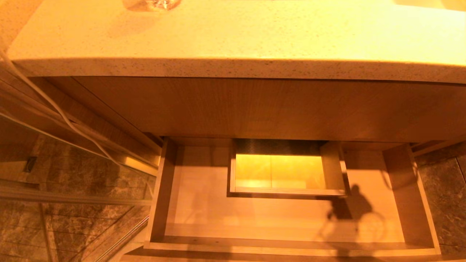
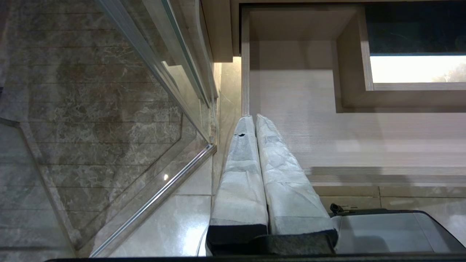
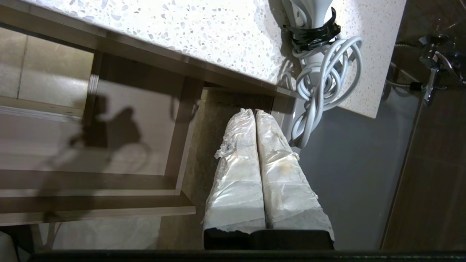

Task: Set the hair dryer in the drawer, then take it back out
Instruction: Place it on the countertop, then close the drawer

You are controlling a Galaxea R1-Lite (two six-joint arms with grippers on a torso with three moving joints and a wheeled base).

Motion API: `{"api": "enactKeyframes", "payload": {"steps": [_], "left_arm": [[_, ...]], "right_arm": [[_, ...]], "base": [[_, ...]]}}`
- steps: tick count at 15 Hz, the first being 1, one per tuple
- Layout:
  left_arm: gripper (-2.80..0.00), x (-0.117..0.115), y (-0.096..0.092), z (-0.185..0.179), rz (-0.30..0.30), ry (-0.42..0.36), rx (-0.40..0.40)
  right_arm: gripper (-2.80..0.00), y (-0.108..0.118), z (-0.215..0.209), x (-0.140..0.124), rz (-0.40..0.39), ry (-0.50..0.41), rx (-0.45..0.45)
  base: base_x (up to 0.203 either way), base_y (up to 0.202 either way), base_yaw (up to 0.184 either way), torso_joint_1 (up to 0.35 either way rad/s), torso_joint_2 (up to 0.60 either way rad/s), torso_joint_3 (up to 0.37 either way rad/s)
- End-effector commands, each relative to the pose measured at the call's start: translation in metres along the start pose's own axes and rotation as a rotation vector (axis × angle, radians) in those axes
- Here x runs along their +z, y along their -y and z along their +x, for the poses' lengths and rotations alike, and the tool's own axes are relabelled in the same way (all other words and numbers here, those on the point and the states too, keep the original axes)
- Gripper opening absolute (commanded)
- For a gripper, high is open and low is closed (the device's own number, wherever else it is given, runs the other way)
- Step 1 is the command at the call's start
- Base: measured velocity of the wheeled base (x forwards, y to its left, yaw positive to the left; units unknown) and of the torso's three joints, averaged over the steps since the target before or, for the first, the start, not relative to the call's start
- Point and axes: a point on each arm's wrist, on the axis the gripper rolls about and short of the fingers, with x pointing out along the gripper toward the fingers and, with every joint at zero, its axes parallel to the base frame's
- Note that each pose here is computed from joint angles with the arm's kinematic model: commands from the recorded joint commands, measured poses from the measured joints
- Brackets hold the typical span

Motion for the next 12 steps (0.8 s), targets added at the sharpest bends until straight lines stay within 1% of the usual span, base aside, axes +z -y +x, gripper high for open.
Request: {"api": "enactKeyframes", "payload": {"steps": [1,5,12], "left_arm": [[-2.8,-0.0004,0.0,0.0001,0.0,-0.001,0.0],[-2.8,-0.0004,0.0,0.0001,0.0,-0.001,0.0],[-2.8,-0.0004,0.0,0.0001,0.0,-0.001,0.0]], "right_arm": [[-2.8,0.0002,0.0004,0.0,-0.003,-0.002,0.001],[-2.8,0.0001,0.0,0.0002,-0.004,0.003,0.001],[-2.8,-0.0002,0.0005,-0.0004,-0.004,0.0,0.003]], "base": [[0.0,0.0,0.0,-0.163,0.04,-0.14],[0.0,0.0,0.0,-0.328,0.03,-0.28],[0.0,0.0,0.0,-0.339,0.0,-0.351]]}}
